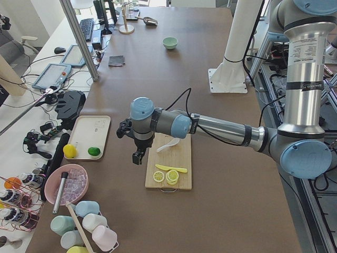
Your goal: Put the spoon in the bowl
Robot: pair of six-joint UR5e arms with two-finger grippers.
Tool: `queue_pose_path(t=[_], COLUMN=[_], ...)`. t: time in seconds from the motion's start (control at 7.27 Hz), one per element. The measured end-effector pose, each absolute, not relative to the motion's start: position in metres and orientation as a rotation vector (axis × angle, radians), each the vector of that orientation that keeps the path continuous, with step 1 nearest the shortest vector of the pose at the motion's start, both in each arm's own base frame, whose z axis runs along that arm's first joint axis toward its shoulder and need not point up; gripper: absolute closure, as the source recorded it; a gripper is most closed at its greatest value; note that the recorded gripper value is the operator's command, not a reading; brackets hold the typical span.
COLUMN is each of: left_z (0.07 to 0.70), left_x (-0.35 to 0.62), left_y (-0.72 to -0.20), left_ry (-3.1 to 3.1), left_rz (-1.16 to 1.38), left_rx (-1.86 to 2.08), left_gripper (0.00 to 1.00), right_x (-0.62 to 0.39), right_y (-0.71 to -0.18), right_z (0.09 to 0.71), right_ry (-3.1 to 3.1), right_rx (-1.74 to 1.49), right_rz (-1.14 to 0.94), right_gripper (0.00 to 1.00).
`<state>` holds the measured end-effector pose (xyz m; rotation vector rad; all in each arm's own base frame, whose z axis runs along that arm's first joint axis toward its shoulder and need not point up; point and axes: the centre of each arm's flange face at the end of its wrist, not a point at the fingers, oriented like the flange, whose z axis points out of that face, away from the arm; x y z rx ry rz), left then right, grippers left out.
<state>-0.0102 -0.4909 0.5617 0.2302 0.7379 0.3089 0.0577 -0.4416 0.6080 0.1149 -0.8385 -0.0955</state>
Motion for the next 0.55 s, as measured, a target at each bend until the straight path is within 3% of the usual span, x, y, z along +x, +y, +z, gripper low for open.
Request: queue_pose_path(t=[0.55], left_z=[0.5625], left_x=[-0.0103], left_y=[-0.4902], left_ry=[0.738], left_rz=[0.308], left_rx=[0.23], left_gripper=[0.02], right_x=[0.0577], right_y=[-0.4423], right_z=[0.6082], right_ry=[-0.834], right_rx=[0.115], right_rz=[-0.096], right_gripper=[0.0])
